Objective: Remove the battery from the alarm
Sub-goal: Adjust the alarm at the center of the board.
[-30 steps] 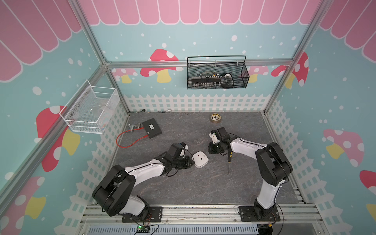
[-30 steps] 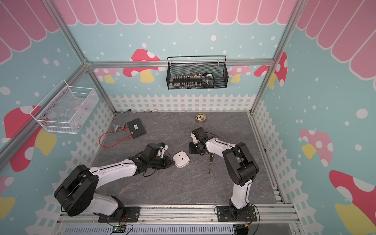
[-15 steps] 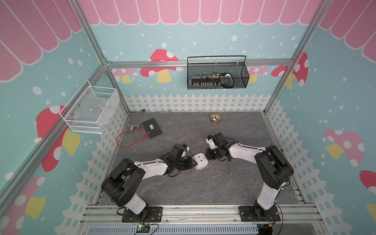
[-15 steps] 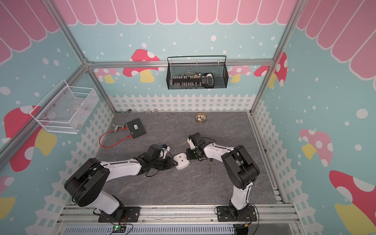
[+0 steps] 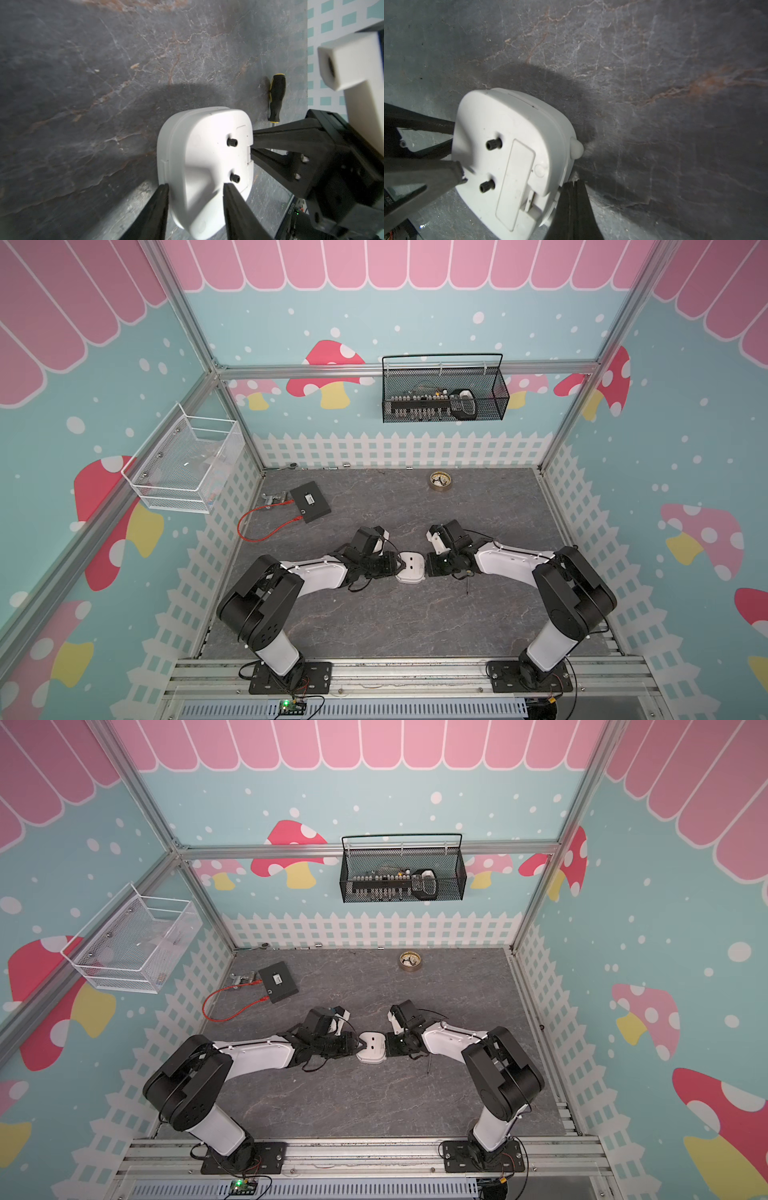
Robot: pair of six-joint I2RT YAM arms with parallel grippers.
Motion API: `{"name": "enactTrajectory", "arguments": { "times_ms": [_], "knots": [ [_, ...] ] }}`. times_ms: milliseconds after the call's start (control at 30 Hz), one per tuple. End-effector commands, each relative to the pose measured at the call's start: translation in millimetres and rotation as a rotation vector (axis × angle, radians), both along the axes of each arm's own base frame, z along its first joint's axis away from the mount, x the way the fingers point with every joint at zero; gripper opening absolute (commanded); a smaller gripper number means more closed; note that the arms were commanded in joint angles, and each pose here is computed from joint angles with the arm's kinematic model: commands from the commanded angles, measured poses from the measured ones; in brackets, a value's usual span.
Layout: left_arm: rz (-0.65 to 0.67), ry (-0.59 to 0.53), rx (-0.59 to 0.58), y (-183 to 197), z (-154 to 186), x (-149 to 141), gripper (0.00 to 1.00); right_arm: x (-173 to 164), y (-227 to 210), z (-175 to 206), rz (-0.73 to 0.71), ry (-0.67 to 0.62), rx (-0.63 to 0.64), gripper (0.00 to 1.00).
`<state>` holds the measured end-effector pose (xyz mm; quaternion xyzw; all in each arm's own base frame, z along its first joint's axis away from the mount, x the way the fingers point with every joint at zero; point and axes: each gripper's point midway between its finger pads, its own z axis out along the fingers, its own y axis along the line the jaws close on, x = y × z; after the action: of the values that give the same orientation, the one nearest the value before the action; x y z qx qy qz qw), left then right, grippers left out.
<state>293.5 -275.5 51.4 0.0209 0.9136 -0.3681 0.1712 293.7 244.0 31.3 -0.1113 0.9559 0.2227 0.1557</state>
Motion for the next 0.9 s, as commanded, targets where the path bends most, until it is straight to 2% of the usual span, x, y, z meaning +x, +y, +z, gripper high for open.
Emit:
{"name": "enactTrajectory", "arguments": {
  "times_ms": [0, 67, 200, 233, 367, 433, 600, 867],
  "knots": [
    [-0.065, 0.0, -0.014, -8.8, -0.8, -4.4, 0.51, -3.0, 22.1, 17.1, 0.05, -0.028, 0.074, 0.0],
    [-0.073, 0.007, 0.003, -6.5, -6.2, -4.6, 0.55, -1.5, 21.3, 17.8, 0.045, -0.03, 0.069, 0.0],
    [-0.091, 0.018, 0.043, -4.3, -17.1, -4.1, 0.55, -0.9, 18.1, 24.4, 0.037, -0.042, 0.058, 0.0],
    [-0.094, 0.022, 0.051, -3.4, -20.0, -3.9, 0.54, -0.2, 15.6, 27.7, 0.03, -0.048, 0.048, 0.04],
    [-0.091, 0.033, 0.103, 4.6, -32.5, -4.1, 0.47, 3.2, 3.0, 54.4, -0.035, -0.105, 0.041, 0.32],
    [-0.087, 0.043, 0.126, 8.1, -38.7, -4.7, 0.44, 1.8, 3.3, 71.7, -0.049, -0.127, 0.075, 0.36],
    [-0.08, 0.054, 0.138, 11.4, -43.8, -5.6, 0.41, -8.0, 17.1, 92.9, -0.039, -0.11, 0.211, 0.37],
    [-0.063, 0.066, 0.152, 15.2, -46.4, -7.8, 0.4, -23.2, 26.1, 68.7, -0.101, -0.017, 0.362, 0.38]
  ]
}}
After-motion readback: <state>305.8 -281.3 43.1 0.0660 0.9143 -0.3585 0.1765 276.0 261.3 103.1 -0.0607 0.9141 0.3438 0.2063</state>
